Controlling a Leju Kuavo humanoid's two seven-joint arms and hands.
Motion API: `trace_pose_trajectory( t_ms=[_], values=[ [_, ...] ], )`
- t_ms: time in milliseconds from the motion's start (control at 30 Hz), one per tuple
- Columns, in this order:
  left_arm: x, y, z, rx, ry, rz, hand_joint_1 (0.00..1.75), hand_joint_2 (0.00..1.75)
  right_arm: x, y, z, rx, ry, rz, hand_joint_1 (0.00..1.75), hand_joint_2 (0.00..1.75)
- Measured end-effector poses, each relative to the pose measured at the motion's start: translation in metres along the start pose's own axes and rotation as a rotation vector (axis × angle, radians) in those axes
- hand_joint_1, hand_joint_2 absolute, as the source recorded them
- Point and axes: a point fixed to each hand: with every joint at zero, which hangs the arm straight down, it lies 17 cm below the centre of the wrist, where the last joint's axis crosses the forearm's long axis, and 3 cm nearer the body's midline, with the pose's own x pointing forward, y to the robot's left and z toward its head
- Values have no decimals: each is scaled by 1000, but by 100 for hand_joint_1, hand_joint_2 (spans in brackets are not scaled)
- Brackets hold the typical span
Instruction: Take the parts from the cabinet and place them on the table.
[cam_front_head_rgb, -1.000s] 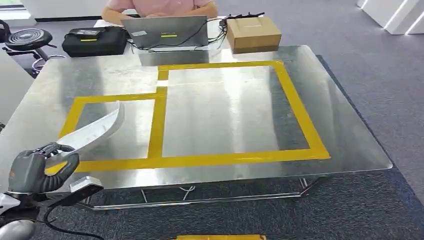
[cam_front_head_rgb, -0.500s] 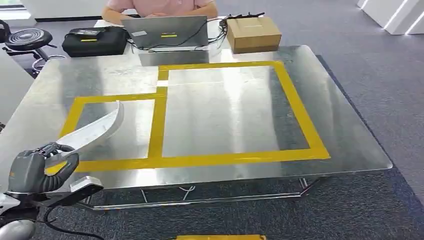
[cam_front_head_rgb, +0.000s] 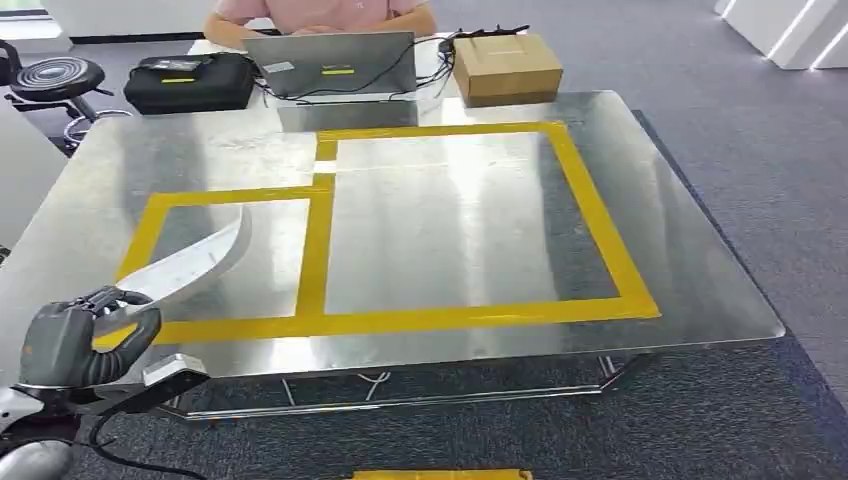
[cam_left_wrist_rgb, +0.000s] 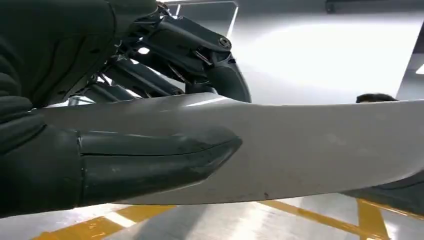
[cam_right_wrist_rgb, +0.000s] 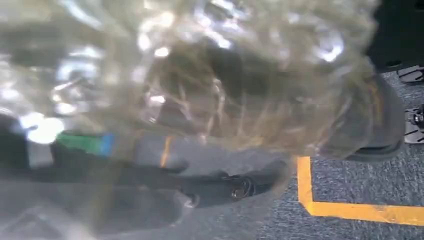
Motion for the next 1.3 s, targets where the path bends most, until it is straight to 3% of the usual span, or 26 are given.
trace_pose_trajectory(
  t_ms=[1300],
  values=[
    [-1, -6, 5, -23, 8, -14, 175, 175, 1, -1, 1, -8, 1, -26, 0, 0]
  ],
)
